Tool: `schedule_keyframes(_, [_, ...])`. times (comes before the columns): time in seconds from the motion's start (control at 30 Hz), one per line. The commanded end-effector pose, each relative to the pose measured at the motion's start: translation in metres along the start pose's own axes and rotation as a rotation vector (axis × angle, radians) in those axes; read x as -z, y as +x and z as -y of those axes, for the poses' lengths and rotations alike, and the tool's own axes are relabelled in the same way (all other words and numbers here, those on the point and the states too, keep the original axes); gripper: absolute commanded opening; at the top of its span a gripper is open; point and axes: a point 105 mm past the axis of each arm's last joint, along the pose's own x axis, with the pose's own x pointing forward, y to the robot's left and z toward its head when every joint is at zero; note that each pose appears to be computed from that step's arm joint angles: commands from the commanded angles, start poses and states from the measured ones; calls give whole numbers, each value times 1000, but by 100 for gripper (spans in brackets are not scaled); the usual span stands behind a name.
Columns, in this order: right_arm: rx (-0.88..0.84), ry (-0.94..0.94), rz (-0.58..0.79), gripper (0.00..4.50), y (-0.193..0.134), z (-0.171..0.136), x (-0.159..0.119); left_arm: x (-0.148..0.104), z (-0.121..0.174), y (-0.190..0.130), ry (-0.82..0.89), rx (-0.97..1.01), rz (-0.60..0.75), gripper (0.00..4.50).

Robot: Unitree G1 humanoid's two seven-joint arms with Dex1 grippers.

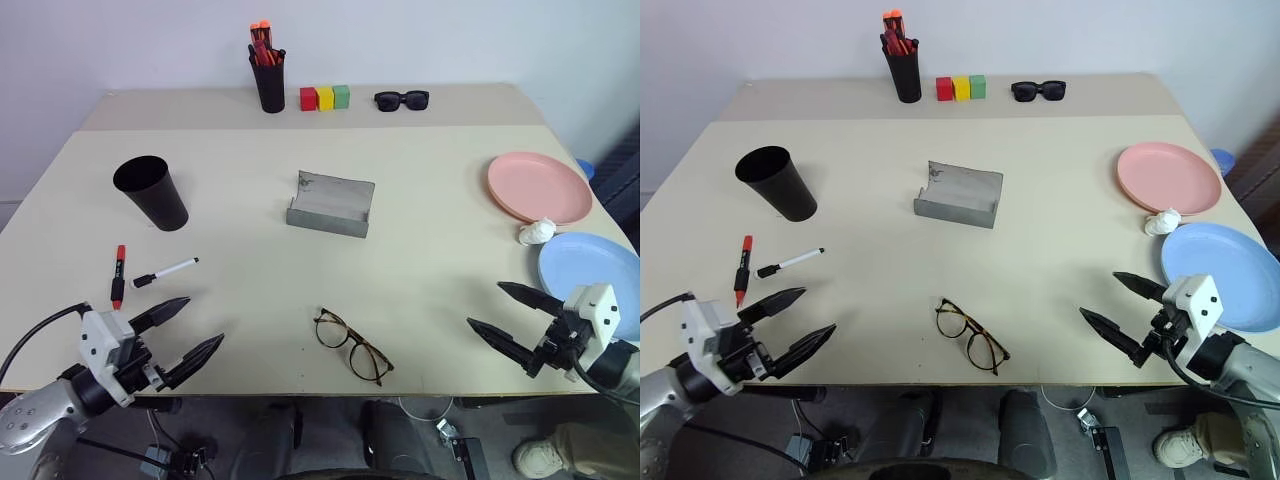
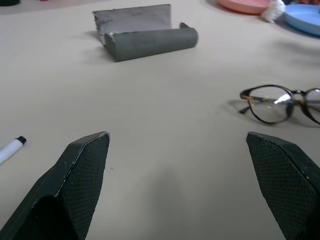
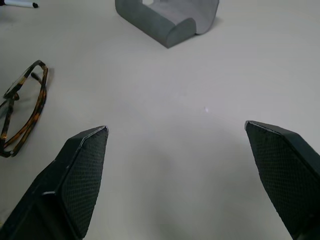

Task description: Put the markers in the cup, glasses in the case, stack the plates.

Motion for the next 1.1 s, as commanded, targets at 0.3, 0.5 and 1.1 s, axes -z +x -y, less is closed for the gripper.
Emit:
schedule_keyframes(0.3, [-53, -69, 54, 445, 24, 8, -14, -19, -46, 18, 111, -152, 10, 450])
schedule_keyframes(0.5, [-91, -132, 97, 445, 50, 11, -38, -44, -91, 37, 199, -255, 22, 450])
schedule_keyframes(1.1, [-615, -150, 330, 445, 110, -43, -93, -62, -83, 59, 205, -206, -60, 450])
